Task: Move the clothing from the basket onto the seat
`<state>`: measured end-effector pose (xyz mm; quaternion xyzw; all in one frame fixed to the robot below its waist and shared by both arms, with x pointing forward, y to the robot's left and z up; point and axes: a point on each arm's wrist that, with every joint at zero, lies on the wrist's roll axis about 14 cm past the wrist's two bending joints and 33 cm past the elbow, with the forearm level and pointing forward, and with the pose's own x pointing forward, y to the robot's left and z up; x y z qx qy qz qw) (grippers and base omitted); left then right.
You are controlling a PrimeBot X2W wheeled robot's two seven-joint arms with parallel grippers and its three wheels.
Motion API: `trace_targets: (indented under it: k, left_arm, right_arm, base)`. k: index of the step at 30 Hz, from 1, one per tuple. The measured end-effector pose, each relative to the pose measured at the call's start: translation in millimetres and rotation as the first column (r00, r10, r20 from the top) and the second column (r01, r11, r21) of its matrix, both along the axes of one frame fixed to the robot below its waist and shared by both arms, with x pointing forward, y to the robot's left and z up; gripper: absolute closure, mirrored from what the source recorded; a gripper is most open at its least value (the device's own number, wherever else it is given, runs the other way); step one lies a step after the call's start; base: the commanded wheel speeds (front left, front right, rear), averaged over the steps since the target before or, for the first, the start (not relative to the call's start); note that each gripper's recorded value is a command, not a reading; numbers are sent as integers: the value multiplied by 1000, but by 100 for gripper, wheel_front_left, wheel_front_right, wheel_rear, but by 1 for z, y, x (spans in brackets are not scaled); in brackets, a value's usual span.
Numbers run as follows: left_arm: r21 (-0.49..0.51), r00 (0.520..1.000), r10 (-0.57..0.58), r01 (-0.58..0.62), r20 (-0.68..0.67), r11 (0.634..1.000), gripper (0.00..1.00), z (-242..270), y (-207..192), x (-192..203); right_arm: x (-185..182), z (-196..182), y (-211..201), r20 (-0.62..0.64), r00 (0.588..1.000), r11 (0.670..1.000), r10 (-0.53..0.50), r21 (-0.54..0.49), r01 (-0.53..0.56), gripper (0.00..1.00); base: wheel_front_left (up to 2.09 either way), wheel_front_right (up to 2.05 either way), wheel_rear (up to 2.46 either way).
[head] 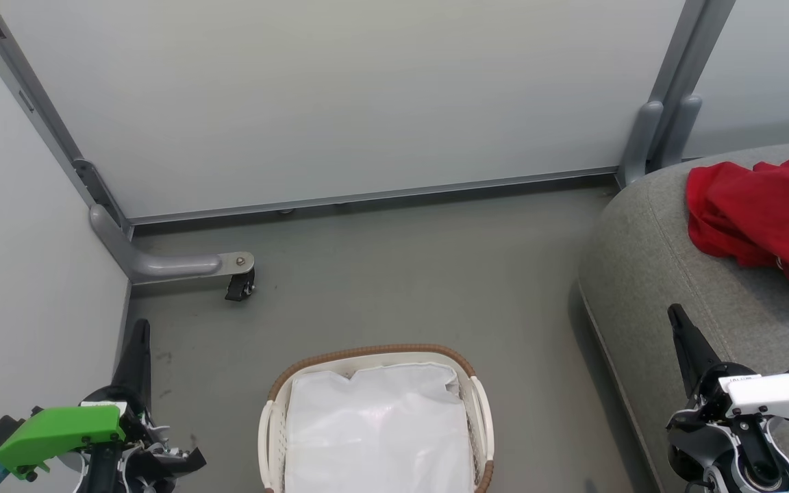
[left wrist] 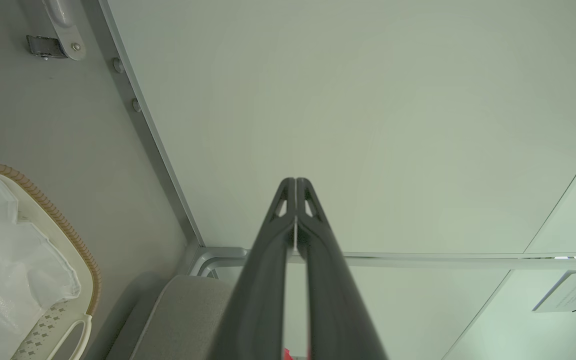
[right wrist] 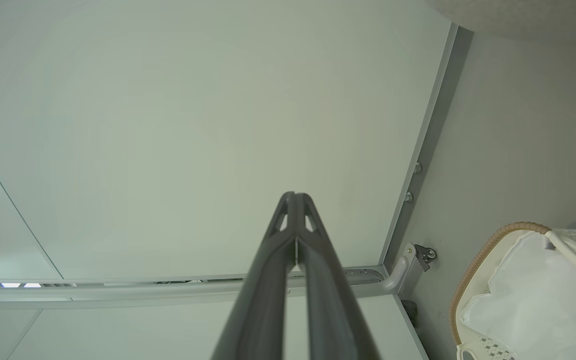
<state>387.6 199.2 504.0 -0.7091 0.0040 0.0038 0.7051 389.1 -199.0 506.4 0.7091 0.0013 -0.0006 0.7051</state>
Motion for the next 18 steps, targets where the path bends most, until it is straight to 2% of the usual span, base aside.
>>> trace_targets:
  k: [18]
  left_arm:
    - [0,1000,0,0,0,1000,100,0,0,0]
  right_arm:
    - [0,0,0,0,1000,1000,0,0,0,100]
  base:
    - [0,0,0]
